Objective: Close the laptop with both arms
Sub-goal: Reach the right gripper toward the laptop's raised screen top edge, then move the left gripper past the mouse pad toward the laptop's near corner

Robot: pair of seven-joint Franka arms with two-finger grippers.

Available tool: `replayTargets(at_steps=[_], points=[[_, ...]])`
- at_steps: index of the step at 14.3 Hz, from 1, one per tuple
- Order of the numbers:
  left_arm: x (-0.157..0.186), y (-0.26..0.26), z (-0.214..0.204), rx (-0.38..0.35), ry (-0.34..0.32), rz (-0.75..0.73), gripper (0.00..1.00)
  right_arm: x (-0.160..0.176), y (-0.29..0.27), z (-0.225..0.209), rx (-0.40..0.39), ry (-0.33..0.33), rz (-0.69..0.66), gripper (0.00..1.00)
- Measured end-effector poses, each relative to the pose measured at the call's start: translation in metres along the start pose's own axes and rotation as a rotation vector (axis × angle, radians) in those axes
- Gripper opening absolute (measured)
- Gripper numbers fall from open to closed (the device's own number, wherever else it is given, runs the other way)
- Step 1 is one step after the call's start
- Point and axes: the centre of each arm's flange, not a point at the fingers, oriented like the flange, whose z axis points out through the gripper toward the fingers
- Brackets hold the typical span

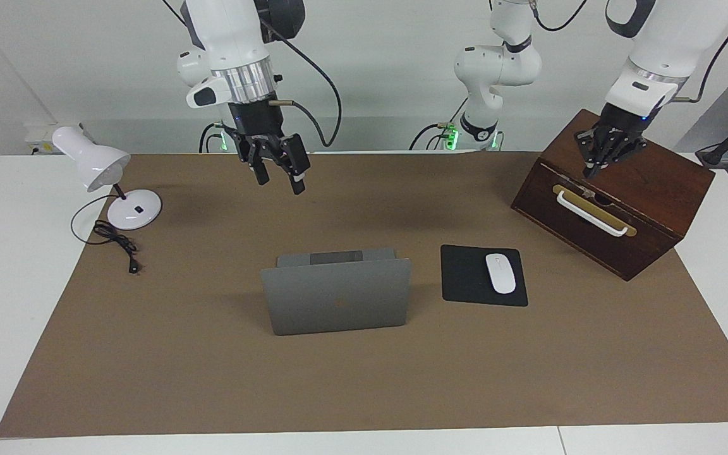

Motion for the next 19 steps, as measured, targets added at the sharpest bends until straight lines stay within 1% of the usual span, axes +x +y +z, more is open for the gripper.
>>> replayTargets(at_steps=[5,8,10,12,14,15,19], points=[[-0.010,0.028,0.026,-0.049,0.098,0.027,0.01,0.004,-0.005,0.042,-0.009,-0.011,0.007,1.00],[-0.018,0.043,0.036,-0.068,0.131,0.036,0.01,-0.005,-0.010,0.049,-0.013,-0.021,-0.008,1.00],[-0.024,0.053,0.047,-0.082,0.163,0.047,0.01,-0.010,-0.013,0.049,-0.012,-0.022,0.005,1.00],[-0.033,0.066,0.063,-0.091,0.190,0.066,0.01,-0.016,-0.017,0.048,-0.011,-0.025,0.072,1.00],[-0.040,0.079,0.075,-0.098,0.207,0.091,0.01,-0.023,-0.021,0.046,-0.008,-0.025,0.199,1.00],[-0.042,0.087,0.080,-0.102,0.220,0.104,0.01,-0.027,-0.023,0.046,-0.008,-0.027,0.240,1.00],[-0.049,0.107,0.100,-0.110,0.261,0.139,0.01,-0.033,-0.026,0.046,-0.007,-0.031,0.278,1.00]])
